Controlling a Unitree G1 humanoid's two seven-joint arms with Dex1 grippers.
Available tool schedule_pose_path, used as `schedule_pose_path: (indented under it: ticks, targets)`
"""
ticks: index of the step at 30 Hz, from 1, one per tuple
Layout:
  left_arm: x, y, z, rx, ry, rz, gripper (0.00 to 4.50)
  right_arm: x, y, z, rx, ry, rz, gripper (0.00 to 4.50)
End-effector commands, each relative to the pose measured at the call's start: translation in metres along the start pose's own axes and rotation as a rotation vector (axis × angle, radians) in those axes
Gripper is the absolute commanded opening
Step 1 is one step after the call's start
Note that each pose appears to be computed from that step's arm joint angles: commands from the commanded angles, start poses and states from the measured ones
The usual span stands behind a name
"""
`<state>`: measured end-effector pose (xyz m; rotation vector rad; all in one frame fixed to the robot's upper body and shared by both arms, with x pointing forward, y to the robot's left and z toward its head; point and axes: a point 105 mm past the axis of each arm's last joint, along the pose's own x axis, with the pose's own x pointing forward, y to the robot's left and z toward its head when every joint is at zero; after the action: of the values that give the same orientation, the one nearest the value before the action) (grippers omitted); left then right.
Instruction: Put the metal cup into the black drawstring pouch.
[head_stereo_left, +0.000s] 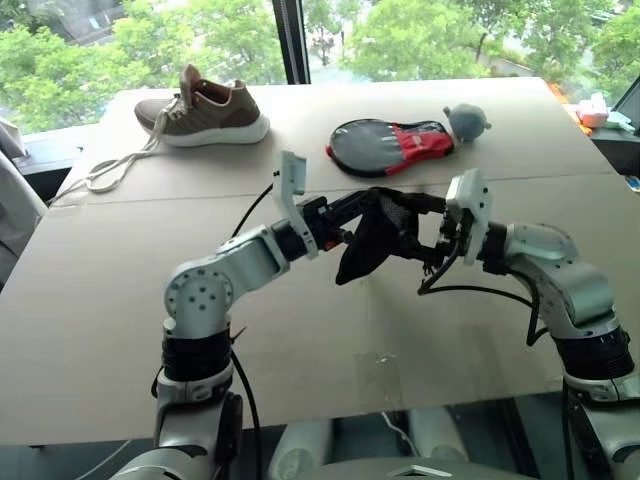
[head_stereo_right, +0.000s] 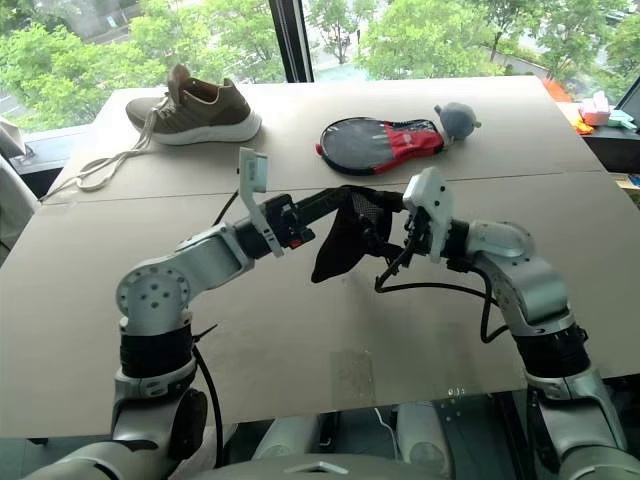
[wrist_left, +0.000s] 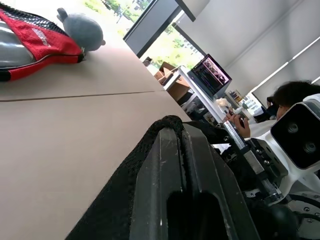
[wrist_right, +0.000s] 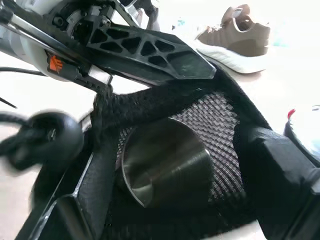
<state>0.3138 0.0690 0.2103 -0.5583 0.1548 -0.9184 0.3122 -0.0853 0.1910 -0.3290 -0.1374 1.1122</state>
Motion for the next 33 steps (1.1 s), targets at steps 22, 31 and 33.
schedule_pose_path:
  ticks: [22, 31, 33]
  targets:
    - [0.003, -0.003, 0.021, -0.015, -0.137, 0.019, 0.0, -0.041, 0.01, -0.038, 0.233, 0.119, -0.076, 3.73]
    - [0.003, -0.006, 0.023, -0.015, -0.136, 0.01, 0.0, 0.01, 0.015, -0.052, 0.137, 0.114, -0.091, 3.73]
    - [0.003, -0.006, 0.023, -0.012, -0.133, 0.009, 0.0, 0.012, 0.011, -0.057, 0.119, 0.123, -0.109, 3.73]
